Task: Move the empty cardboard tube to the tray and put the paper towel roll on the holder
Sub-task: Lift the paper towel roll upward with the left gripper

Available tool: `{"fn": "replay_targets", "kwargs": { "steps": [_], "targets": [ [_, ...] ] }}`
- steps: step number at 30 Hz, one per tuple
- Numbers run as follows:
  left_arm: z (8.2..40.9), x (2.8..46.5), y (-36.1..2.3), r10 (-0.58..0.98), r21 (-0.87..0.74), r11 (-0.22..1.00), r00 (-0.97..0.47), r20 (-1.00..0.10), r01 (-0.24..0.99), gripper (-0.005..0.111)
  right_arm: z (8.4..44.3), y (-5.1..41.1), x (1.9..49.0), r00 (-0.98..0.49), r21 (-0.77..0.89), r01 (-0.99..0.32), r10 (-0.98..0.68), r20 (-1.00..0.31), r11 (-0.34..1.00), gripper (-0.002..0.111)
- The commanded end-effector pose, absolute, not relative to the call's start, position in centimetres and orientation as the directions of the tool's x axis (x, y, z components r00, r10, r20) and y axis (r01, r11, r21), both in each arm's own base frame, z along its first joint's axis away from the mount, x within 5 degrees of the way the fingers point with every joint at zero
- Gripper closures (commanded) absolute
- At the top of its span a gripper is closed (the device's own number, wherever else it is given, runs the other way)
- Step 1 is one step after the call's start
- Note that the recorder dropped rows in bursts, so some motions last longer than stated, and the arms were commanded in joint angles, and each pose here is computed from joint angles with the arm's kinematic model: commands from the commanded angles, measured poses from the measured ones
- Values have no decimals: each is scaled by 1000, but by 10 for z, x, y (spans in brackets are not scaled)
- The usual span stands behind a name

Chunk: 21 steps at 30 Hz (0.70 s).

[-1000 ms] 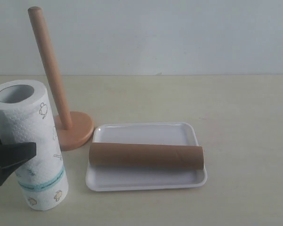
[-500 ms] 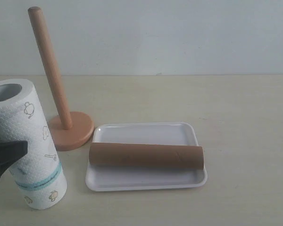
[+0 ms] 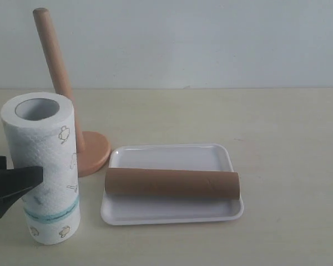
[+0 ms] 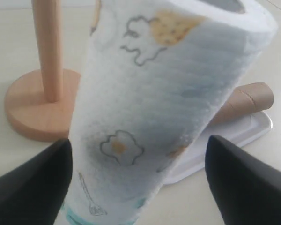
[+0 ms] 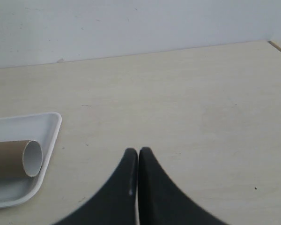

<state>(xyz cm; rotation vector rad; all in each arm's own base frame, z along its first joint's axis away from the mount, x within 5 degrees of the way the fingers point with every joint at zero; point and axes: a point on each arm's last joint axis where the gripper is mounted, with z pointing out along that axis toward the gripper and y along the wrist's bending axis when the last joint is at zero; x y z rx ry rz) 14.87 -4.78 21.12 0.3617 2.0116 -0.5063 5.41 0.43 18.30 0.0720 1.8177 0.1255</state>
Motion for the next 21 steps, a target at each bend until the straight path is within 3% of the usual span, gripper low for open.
{"fn": "replay_targets", "kwargs": {
  "steps": [1, 7, 13, 21],
  "targets": [
    [212, 150, -48, 41, -197, 868, -462, -886, 455, 34, 184, 4, 54, -234, 121, -19, 114, -966, 992, 109],
    [212, 150, -47, 43, -194, 870, -462, -886, 453, 33, 184, 4, 54, -234, 121, -19, 114, -966, 992, 109],
    [212, 150, -47, 44, -191, 874, -463, -885, 447, -1, 184, 4, 54, -234, 121, -19, 114, -966, 992, 109],
    [210, 152, -41, 58, -156, 903, -472, -880, 401, -3, 184, 4, 54, -234, 121, -19, 114, -966, 992, 109]
  ]
}}
